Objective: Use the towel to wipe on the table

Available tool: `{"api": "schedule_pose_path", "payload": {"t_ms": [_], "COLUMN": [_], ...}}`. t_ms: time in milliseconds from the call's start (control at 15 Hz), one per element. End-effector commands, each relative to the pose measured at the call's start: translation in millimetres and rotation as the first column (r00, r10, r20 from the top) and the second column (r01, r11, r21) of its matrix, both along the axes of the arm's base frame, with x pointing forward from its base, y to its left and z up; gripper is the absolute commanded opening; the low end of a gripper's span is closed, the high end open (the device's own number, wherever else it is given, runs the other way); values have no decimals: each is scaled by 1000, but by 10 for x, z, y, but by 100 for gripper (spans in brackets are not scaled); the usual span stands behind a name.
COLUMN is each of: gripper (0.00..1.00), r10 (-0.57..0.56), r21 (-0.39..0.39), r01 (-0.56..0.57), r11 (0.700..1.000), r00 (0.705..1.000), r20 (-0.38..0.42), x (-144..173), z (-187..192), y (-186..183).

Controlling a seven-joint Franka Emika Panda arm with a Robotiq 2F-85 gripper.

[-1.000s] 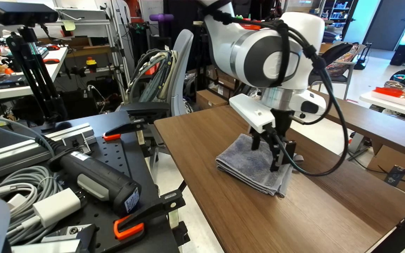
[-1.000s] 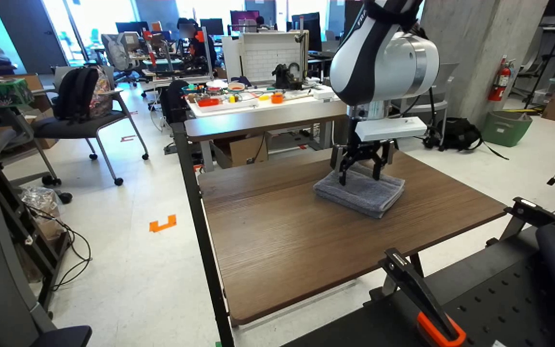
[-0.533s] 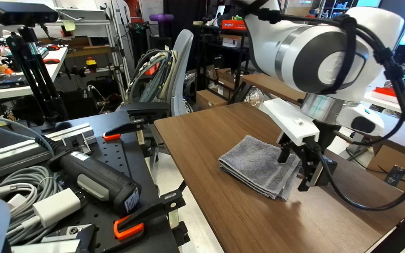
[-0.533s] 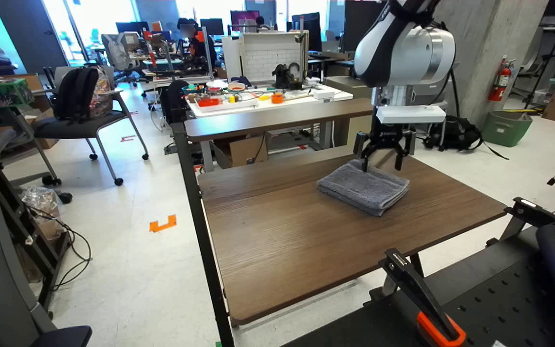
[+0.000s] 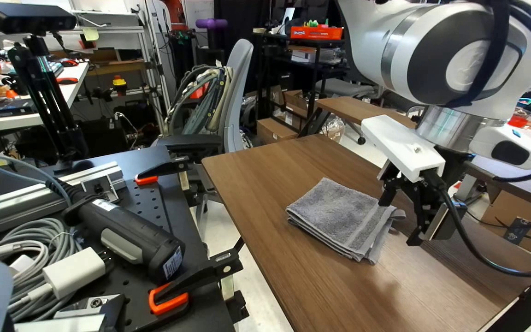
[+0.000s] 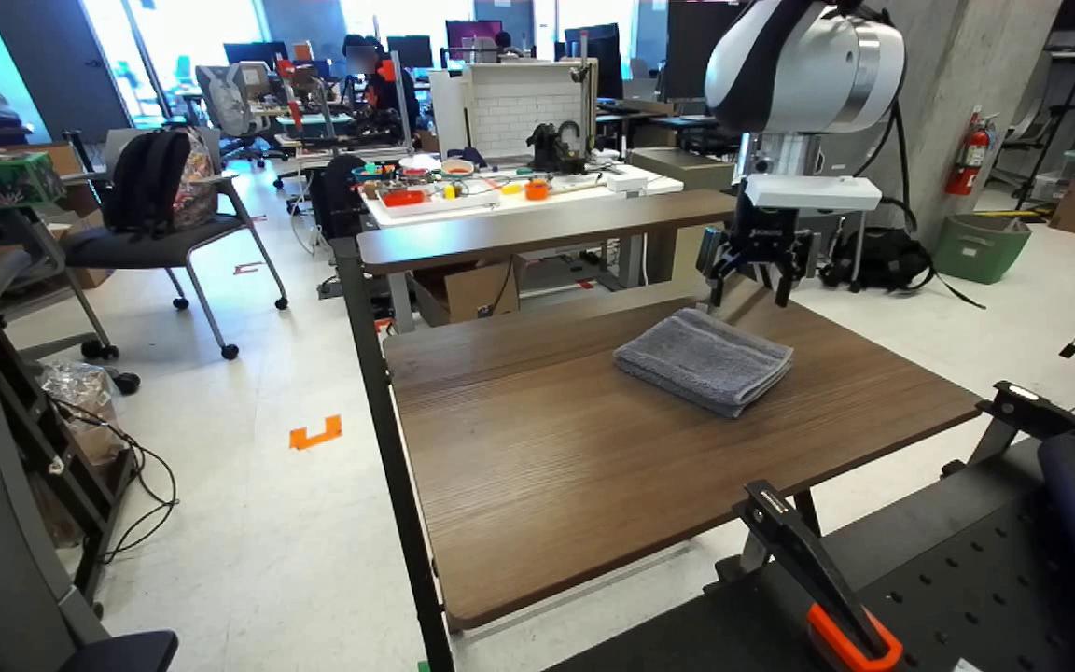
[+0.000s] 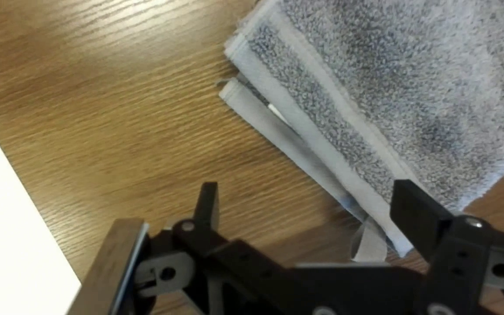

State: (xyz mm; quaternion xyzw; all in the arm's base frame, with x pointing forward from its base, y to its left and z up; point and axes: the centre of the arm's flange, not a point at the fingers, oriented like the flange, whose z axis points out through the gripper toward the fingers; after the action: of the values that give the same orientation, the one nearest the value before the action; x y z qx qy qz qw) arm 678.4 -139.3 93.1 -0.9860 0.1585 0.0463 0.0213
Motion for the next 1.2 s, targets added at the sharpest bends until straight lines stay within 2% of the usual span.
{"api": "schedule_pose_path", "payload": {"t_ms": [0, 533, 800, 1133], "gripper": [100, 100, 100, 100], "r10": [86, 263, 312, 325], "r21": [19, 4, -16, -49], "r01": [-86, -266, -318, -333], "r11": [996, 964, 948, 941], "r00": [996, 954, 938, 937], "r20": [-28, -144, -147, -130], "x": [-355, -522, -440, -286], "z": [76, -470, -573, -691], "y": [150, 871, 1162, 1462]}}
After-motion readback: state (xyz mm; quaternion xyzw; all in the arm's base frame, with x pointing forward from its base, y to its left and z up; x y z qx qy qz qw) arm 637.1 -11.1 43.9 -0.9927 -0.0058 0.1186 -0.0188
